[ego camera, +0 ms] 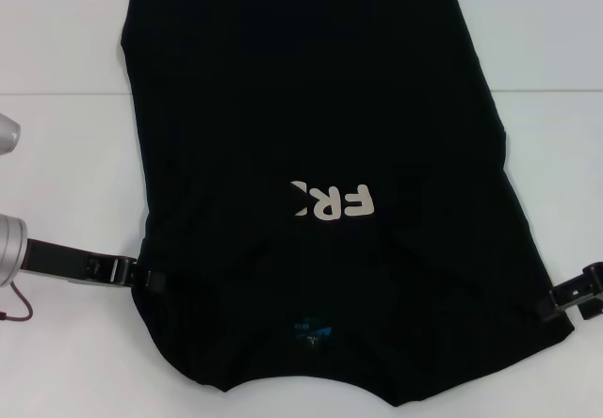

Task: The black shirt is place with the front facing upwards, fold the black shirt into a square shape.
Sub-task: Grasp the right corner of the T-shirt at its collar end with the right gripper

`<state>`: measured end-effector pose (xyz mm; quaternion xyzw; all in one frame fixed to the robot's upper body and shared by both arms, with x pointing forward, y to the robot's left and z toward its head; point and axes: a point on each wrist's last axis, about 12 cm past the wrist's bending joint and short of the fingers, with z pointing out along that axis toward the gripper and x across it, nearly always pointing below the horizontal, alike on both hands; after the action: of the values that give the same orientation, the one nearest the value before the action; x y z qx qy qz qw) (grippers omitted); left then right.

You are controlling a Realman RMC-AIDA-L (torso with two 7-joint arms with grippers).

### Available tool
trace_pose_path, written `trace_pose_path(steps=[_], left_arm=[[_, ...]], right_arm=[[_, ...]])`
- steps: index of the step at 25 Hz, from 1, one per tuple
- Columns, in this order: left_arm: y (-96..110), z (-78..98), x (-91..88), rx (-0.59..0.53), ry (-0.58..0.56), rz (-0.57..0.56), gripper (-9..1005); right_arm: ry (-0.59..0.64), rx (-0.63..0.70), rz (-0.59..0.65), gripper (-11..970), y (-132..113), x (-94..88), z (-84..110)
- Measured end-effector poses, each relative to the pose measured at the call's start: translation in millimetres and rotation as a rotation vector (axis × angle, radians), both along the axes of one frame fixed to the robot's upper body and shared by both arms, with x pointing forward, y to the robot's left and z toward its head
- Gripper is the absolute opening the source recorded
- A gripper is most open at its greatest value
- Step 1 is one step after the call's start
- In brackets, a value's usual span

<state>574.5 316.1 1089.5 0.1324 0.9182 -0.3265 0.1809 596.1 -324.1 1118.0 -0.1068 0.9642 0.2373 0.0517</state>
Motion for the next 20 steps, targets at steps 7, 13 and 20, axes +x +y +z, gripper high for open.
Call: trace_pose_path(steps=[7, 13, 20], left_arm=[[-0.7, -0.2, -0.1, 0.000, 0.001, -0.002, 51], [-0.9, -0.4, -0.2, -0.001, 0.001, -0.001, 51], [-0.2, -1.8, -1.7, -0.002, 0.003, 0.001, 51]], right_arm=[[0.009, -0.022, -0.002, 857, -0.1, -1.1, -3.4], [0.012, -0.014, 0.005, 856, 2.1, -1.8, -4.2], [0.013, -0.012, 0.015, 857, 6.6, -1.7, -5.6]])
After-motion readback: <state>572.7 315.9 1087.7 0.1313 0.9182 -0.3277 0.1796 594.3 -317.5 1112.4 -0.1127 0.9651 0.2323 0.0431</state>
